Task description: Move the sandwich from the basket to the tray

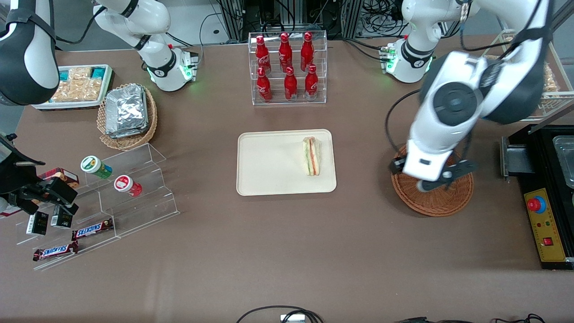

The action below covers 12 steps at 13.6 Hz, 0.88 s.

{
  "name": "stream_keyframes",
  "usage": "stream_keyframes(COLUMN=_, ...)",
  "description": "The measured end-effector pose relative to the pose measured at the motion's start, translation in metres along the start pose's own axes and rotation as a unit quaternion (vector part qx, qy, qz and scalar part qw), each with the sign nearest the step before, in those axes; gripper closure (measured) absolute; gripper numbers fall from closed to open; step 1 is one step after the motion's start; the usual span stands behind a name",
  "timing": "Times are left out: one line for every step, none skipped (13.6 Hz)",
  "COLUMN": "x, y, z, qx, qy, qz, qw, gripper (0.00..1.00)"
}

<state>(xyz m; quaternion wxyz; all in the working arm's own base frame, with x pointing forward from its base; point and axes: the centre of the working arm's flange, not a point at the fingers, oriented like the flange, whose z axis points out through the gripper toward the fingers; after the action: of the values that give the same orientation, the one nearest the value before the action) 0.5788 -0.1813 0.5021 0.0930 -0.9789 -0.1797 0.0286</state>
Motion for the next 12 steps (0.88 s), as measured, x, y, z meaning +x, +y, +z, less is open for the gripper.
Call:
stream_keyframes(x=0.006, y=-0.020, z=-0.008, qx=-0.005, qy=-0.004, qz=0.008, qw=0.9999, gripper=0.00)
stream_keyframes(x=0.011, y=-0.040, z=-0.016, qx=-0.009, qy=-0.008, qz=0.020, qw=0.9997, gripper=0.00)
stream_keyframes(x=0.015, y=-0.062, z=-0.025, qx=-0.014, qy=-0.013, qz=0.034, qw=0.9992, gripper=0.00)
stream_keyframes(x=0.017, y=-0.083, z=-0.033, qx=-0.019, qy=-0.019, qz=0.049, qw=0.9984, gripper=0.00)
stream_keyframes(x=0.018, y=-0.103, z=-0.041, qx=-0.024, qy=-0.022, qz=0.066, qw=0.9973, gripper=0.00)
stream_keyframes(x=0.017, y=-0.120, z=-0.049, qx=-0.028, qy=-0.024, qz=0.084, qw=0.9958, gripper=0.00)
stream_keyframes(x=0.016, y=-0.134, z=-0.057, qx=-0.034, qy=-0.024, qz=0.102, qw=0.9940, gripper=0.00)
stream_keyframes(x=0.014, y=-0.146, z=-0.064, qx=-0.041, qy=-0.021, qz=0.121, qw=0.9916, gripper=0.00)
stream_keyframes(x=0.013, y=-0.155, z=-0.071, qx=-0.047, qy=-0.015, qz=0.144, qw=0.9884, gripper=0.00)
stream_keyframes(x=0.013, y=-0.163, z=-0.076, qx=-0.051, qy=-0.010, qz=0.166, qw=0.9848, gripper=0.00)
stream_keyframes(x=0.012, y=-0.167, z=-0.080, qx=-0.054, qy=-0.005, qz=0.182, qw=0.9818, gripper=0.00)
stream_keyframes(x=0.010, y=-0.168, z=-0.084, qx=-0.055, qy=-0.001, qz=0.192, qw=0.9799, gripper=0.00)
